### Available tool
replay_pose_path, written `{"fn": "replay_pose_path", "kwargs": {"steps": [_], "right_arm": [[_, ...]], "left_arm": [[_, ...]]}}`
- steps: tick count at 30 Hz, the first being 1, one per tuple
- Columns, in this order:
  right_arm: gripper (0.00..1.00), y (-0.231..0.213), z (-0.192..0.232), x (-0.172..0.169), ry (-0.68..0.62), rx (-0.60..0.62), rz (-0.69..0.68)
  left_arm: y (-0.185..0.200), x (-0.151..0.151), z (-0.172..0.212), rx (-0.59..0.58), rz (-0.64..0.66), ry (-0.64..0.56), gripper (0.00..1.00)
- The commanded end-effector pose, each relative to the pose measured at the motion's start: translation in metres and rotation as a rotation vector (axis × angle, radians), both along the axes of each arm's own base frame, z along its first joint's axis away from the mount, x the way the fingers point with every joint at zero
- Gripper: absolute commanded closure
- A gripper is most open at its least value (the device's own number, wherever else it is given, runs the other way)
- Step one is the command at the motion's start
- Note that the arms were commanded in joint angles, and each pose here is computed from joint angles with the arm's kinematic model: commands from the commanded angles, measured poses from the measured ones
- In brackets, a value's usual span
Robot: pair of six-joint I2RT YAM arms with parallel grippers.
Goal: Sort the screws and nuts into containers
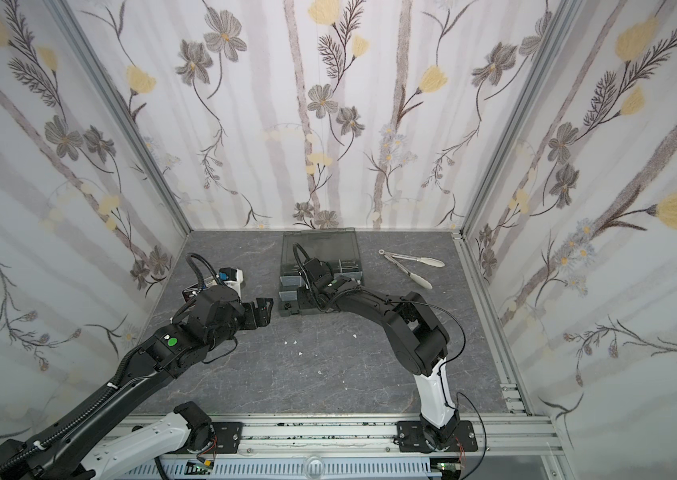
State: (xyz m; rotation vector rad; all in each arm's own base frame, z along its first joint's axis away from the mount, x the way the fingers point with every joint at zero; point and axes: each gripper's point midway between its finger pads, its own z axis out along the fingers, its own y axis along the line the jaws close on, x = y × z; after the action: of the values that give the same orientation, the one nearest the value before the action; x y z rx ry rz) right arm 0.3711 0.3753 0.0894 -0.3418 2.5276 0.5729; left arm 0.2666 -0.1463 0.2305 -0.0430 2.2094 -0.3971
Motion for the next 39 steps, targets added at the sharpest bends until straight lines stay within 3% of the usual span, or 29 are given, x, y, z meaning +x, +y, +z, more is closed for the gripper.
{"fn": "replay_pose_path", "kwargs": {"steps": [1, 8, 16, 22, 29, 35, 39], "right_arm": [[0.45, -0.001, 0.023, 0.004, -0.045, 0.024, -0.014], [0.43, -0.032, 0.079, 0.004, -0.200, 0.061, -0.049], [0.41, -0.125, 0.135, -0.012, -0.402, 0.148, -0.189], [0.25, -0.196, 0.136, -0.032, -0.502, 0.123, -0.319], [0.00, -0.270, 0.108, -0.043, -0.651, -0.045, -0.500], [0.00, -0.324, 0.105, -0.059, -0.837, -0.137, -0.701], [0.00, -0.352, 0.104, -0.060, -0.891, -0.165, -0.799]], "left_arm": [[0.009, 0.005, 0.005, 0.014, 0.053, -0.032, 0.05], [0.039, 0.017, 0.025, 0.054, 0.193, -0.120, 0.03], [0.068, 0.018, 0.054, 0.032, 0.315, -0.261, 0.00], [0.080, 0.012, 0.056, 0.040, 0.337, -0.360, 0.00], [0.090, 0.009, 0.036, 0.085, 0.349, -0.460, 0.00], [0.093, 0.020, 0.024, 0.190, 0.354, -0.614, 0.00], [0.110, 0.040, 0.013, 0.166, 0.426, -0.654, 0.00]]}}
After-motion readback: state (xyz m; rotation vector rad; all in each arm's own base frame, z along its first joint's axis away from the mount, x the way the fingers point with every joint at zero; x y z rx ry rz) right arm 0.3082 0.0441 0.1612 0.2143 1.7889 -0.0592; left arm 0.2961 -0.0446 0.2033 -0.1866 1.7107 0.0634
